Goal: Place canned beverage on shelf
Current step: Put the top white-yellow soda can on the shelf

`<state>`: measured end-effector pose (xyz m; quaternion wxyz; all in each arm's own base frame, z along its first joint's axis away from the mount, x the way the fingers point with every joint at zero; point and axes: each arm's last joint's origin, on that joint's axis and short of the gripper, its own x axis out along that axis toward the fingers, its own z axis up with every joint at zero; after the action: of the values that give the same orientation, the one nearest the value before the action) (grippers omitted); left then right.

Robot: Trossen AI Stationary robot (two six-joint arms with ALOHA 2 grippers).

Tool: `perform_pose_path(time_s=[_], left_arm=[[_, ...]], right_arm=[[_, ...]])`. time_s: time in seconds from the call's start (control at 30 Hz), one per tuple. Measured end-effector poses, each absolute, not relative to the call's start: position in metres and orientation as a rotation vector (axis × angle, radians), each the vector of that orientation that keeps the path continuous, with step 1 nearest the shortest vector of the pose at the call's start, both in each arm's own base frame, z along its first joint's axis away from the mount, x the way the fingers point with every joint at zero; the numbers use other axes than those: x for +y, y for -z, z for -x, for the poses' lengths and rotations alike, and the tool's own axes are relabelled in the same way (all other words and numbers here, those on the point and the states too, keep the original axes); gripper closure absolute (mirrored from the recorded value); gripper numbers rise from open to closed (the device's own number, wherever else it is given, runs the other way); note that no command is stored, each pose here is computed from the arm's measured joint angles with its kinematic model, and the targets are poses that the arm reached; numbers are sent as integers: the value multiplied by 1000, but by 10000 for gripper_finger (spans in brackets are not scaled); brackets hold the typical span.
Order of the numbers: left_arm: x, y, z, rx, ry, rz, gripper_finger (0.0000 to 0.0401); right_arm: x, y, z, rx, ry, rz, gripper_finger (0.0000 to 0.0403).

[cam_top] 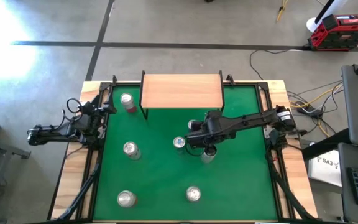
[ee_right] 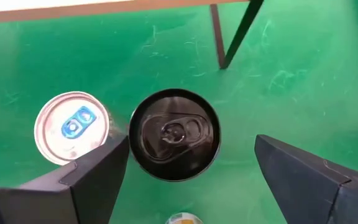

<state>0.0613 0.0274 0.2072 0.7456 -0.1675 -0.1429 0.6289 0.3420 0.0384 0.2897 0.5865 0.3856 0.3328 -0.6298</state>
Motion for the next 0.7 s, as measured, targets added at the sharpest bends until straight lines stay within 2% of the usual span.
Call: perform_pose_path(time_s=[0.43, 0.7], left_arm=[[27, -207, -61, -313, -1377, 367, 12], [27, -207, -61, -313, -1377, 366, 12]], right_arm=[[35, -288, -347, 734, 1457, -901, 64], [30, -270, -345, 752, 1498, -899, 64]])
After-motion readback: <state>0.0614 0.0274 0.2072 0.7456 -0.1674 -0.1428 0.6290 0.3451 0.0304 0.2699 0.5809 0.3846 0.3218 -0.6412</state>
